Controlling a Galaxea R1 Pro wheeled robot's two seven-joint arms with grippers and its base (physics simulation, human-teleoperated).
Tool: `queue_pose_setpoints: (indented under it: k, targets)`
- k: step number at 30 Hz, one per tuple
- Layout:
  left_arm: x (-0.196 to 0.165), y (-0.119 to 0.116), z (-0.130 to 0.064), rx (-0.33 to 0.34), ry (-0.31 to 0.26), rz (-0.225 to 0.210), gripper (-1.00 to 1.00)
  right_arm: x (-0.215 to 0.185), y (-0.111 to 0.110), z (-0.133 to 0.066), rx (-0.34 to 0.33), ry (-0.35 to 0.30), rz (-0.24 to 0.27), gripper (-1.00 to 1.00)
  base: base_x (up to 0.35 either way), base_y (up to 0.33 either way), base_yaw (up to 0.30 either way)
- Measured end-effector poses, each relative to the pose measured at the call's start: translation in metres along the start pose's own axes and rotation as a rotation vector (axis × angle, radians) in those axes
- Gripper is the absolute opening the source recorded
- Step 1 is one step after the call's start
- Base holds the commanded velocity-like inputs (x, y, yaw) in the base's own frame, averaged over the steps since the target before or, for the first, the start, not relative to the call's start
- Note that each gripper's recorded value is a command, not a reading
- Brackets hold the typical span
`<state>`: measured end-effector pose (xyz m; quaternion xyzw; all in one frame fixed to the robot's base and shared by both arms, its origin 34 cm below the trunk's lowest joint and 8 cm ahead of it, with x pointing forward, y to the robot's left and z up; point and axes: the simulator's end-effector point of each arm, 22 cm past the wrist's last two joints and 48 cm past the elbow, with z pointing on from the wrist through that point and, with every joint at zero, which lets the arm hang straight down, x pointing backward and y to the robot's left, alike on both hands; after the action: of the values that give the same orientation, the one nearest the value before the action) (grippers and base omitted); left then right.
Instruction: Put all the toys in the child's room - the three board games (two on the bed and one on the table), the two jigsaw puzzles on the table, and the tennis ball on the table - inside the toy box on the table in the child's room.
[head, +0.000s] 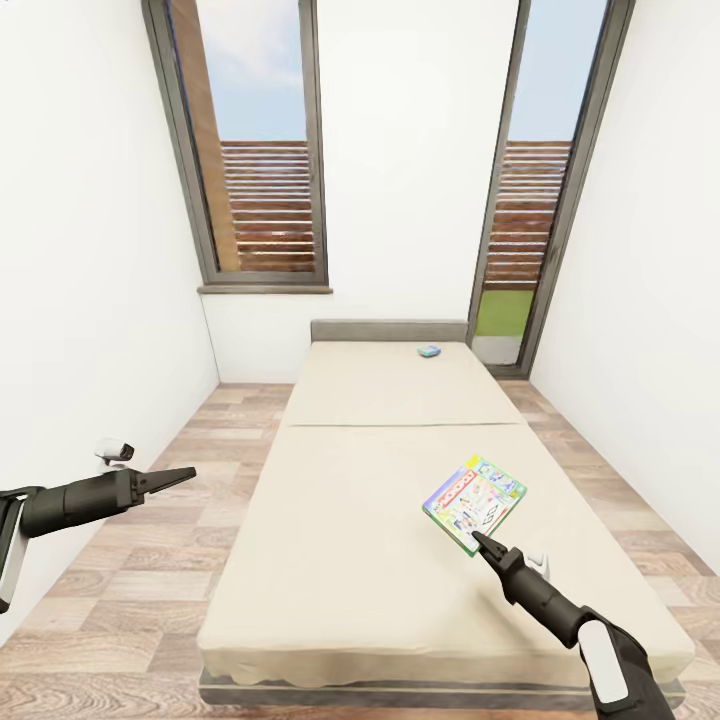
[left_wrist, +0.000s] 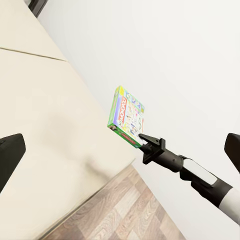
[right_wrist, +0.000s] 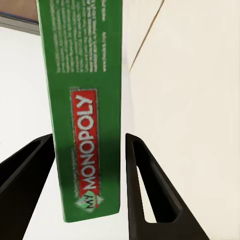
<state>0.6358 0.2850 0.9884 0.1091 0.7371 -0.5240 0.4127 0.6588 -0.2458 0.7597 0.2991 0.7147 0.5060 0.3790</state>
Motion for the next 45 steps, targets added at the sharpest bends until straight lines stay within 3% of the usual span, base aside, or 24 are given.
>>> queue_pose_setpoints:
  k: [45]
  targets:
    - [-0.048,-0.051,0.001,0.014,0.003,-0.009,1.0,-0.009,0.067,-0.009,-0.004,-0.001,0.026,-1.0,0.0,0.0,0.0]
